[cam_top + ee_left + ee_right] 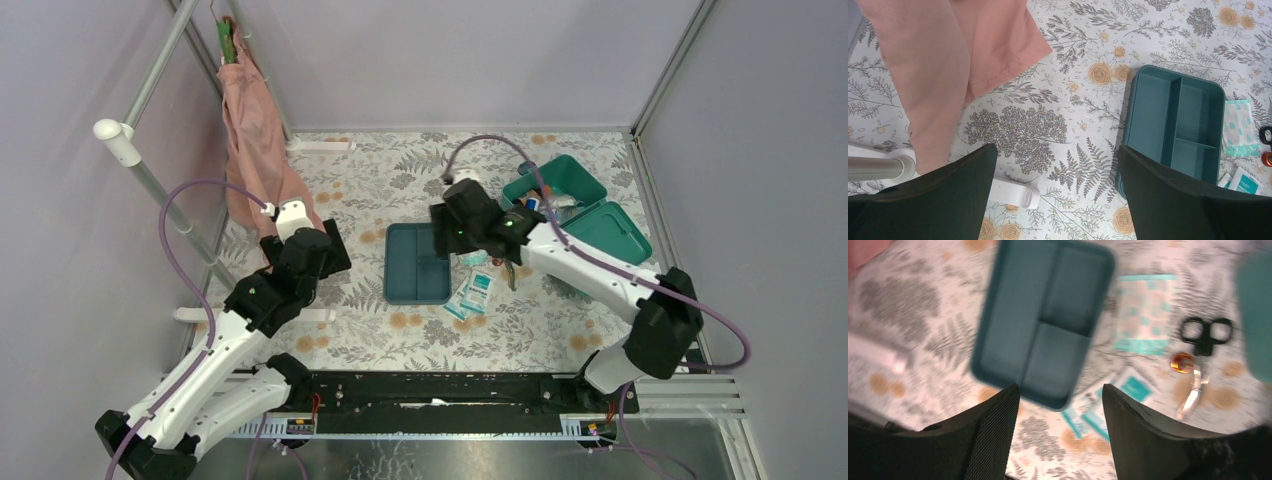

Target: Organize the medicine kit

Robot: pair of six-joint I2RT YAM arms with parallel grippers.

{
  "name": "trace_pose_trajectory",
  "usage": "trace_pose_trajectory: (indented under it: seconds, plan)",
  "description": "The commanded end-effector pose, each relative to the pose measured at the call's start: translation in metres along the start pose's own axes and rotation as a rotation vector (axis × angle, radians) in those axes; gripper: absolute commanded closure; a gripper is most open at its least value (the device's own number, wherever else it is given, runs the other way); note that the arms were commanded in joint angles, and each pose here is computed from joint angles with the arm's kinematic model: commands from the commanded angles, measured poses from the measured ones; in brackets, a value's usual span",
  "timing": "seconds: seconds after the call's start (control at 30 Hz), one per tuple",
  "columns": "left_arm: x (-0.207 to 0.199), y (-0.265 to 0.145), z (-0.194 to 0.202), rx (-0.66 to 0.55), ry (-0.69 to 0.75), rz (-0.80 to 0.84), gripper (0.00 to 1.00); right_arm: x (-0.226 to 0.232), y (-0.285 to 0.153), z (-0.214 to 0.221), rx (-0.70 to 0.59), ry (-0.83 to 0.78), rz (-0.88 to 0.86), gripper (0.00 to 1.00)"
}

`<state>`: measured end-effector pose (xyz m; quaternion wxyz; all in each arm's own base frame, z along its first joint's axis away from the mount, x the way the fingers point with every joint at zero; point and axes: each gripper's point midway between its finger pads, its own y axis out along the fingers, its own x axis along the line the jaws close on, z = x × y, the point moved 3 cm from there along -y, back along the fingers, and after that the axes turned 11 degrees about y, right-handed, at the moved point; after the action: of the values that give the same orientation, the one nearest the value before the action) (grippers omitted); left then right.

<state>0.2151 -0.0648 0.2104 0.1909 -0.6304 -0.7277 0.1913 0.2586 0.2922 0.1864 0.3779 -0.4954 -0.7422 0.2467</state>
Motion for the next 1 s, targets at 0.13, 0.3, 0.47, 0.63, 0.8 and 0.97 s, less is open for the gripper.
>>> trace_pose_trajectory:
  seconds: [0.13, 0.3, 0.47, 0.63, 0.8, 0.97]
  plan:
    - [0.000, -0.001, 0.002, -0.005, 0.008, -0.010, 0.01, -0.118, 0.012, 0.012, 0.010, 0.145, 0.310, 0.29]
    - [-0.002, 0.000, 0.003, 0.002, 0.018, -0.003, 0.01, -0.132, 0.030, 0.013, 0.045, 0.121, 0.337, 0.28]
    - [-0.004, -0.001, 0.004, 0.001, 0.023, 0.004, 0.01, -0.142, 0.046, 0.015, 0.099, 0.088, 0.370, 0.28]
    - [-0.006, -0.001, 0.005, 0.006, 0.032, 0.010, 0.01, -0.149, 0.062, 0.025, 0.160, 0.083, 0.364, 0.30]
    - [-0.008, 0.000, 0.006, 0.010, 0.039, 0.013, 0.01, -0.150, 0.074, 0.029, 0.187, 0.084, 0.353, 0.34]
    - [-0.008, -0.001, 0.006, 0.009, 0.041, 0.017, 0.01, -0.155, 0.080, 0.032, 0.206, 0.085, 0.361, 0.37]
